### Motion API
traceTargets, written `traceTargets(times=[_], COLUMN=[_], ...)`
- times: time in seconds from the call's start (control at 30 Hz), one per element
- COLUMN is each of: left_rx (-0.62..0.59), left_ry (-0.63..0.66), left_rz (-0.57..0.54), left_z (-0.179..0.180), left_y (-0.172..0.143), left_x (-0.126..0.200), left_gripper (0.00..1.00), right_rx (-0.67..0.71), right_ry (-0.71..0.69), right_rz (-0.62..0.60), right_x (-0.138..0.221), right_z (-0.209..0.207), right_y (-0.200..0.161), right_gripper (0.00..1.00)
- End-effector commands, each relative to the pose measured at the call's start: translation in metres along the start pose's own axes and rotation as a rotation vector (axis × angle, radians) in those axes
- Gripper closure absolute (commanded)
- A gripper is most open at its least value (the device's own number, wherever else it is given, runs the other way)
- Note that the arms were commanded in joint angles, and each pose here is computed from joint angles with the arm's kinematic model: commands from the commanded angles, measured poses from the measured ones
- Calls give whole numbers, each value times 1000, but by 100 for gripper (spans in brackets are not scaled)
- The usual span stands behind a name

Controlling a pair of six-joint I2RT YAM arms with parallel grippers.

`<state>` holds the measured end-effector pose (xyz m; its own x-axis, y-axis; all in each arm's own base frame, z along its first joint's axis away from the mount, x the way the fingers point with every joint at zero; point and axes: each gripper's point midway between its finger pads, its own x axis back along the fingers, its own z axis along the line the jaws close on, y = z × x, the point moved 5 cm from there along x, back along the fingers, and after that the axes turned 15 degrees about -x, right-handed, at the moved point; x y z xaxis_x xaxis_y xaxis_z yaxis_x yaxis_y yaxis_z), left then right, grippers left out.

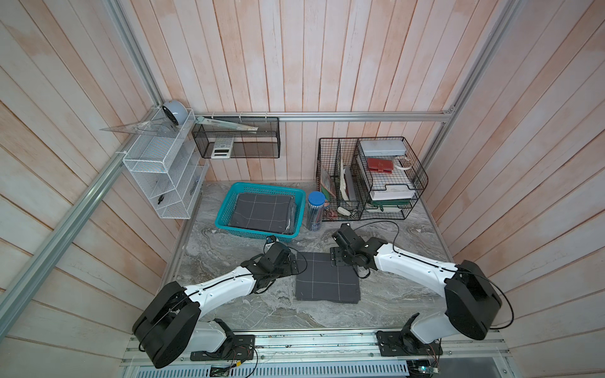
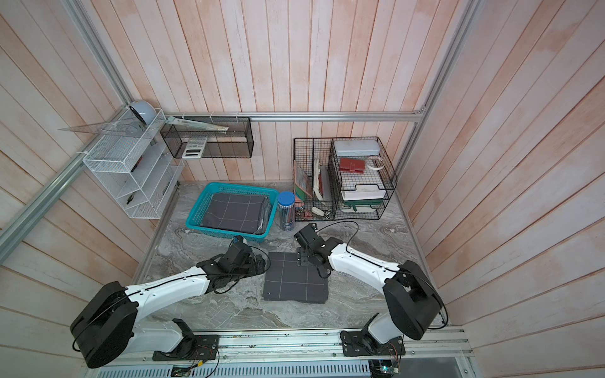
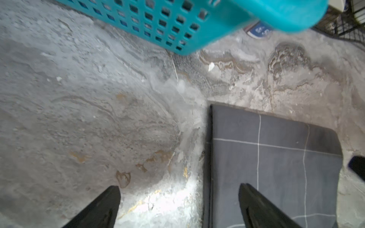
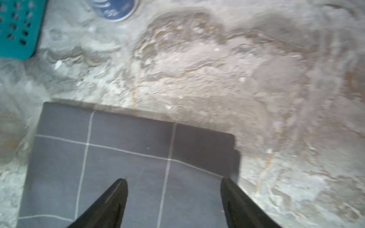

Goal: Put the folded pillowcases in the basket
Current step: Pick up the pillowcase at the center of the board.

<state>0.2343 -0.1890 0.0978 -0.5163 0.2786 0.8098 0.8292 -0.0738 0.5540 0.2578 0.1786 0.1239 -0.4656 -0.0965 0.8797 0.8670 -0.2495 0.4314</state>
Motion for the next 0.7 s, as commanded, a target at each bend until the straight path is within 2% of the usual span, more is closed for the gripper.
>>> traceTargets(times=[0.0,0.13,0.33,0.53,0.67], left_rx=[-12,-24,-25,-30,-26], left_ry=[-21,-37,-54,-46,-35], left_rz=[-36,-18,4,28,40], left_z=[-16,-28,-37,-39,-38], left_y=[12,10,7,5,3], left_x=[-1,-13,-23,-29,-34], left_gripper=[5,11,19,28,34], right_rx=[-63,-165,-150,-172,-190], right_ry=[-76,-12,83,66,62], right_rz=[54,97,155,199,219], right_x=[-9,-14,-20,-35,-42], right_z=[-43,-61,-54,-55,-57], right_y=[-6,-13,-23,-31,-37], right_gripper=[19,20,22,23,28])
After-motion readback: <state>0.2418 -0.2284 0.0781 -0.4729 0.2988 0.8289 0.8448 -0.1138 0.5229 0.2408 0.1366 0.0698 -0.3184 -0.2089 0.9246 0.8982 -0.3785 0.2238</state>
